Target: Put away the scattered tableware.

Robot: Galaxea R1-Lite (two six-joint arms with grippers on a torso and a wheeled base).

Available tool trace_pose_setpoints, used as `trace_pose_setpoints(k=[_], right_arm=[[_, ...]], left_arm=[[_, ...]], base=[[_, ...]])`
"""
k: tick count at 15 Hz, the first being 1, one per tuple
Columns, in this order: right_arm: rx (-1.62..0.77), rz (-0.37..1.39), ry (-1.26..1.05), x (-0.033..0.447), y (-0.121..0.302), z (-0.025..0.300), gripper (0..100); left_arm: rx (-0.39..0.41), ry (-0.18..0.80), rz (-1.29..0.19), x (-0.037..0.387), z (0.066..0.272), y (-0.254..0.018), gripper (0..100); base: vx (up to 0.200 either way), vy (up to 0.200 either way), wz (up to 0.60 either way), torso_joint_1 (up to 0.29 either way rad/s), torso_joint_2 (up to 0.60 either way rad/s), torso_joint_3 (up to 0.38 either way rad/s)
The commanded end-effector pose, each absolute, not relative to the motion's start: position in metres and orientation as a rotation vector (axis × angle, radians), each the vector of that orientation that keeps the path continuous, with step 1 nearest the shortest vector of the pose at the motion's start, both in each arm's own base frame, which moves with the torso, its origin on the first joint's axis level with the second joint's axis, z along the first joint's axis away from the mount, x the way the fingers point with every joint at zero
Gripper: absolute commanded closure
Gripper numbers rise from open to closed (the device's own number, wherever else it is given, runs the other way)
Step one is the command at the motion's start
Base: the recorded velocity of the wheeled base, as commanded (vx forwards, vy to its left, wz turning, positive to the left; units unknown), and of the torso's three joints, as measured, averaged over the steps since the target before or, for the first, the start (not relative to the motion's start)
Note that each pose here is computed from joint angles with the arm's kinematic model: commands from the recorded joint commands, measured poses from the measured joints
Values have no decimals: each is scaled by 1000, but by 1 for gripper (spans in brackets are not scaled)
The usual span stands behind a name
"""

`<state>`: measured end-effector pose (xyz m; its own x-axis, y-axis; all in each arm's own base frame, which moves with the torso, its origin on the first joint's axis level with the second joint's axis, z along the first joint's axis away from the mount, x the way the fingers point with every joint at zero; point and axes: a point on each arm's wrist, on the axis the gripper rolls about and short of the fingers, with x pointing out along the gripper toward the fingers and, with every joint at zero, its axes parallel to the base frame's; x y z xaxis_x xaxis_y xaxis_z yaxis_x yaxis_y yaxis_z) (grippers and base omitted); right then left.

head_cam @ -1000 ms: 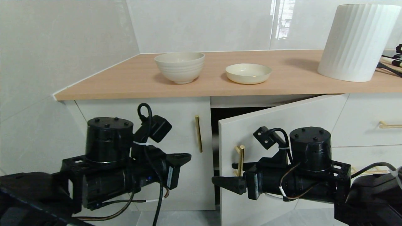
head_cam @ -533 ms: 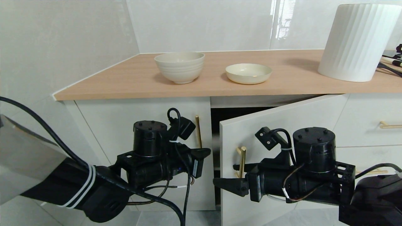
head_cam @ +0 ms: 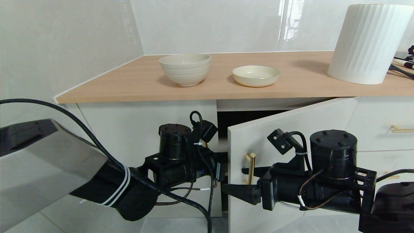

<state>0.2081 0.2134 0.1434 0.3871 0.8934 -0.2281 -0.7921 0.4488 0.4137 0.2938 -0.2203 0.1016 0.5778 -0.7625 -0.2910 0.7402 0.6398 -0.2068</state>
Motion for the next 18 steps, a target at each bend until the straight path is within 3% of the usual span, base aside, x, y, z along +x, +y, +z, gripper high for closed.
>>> trace_pose_setpoints(k=[1,8,13,18], right_arm=[[254,1085,450,207,213,144,0],[206,1004,406,227,193,143,0],[129,823,392,247,152,138,0],[93,761,356,200,113,166,0]], left_arm=[[-62,377,-902,292,99,-228,100],[-54,371,-956,275,104,-241,100],[-53,373,-959,274,104,-241,100],[-93,383,-960,272,106,-242,100]], base=[[0,0,0,0,0,0],[0,0,0,0,0,0],[0,0,0,0,0,0],[0,0,0,0,0,0]])
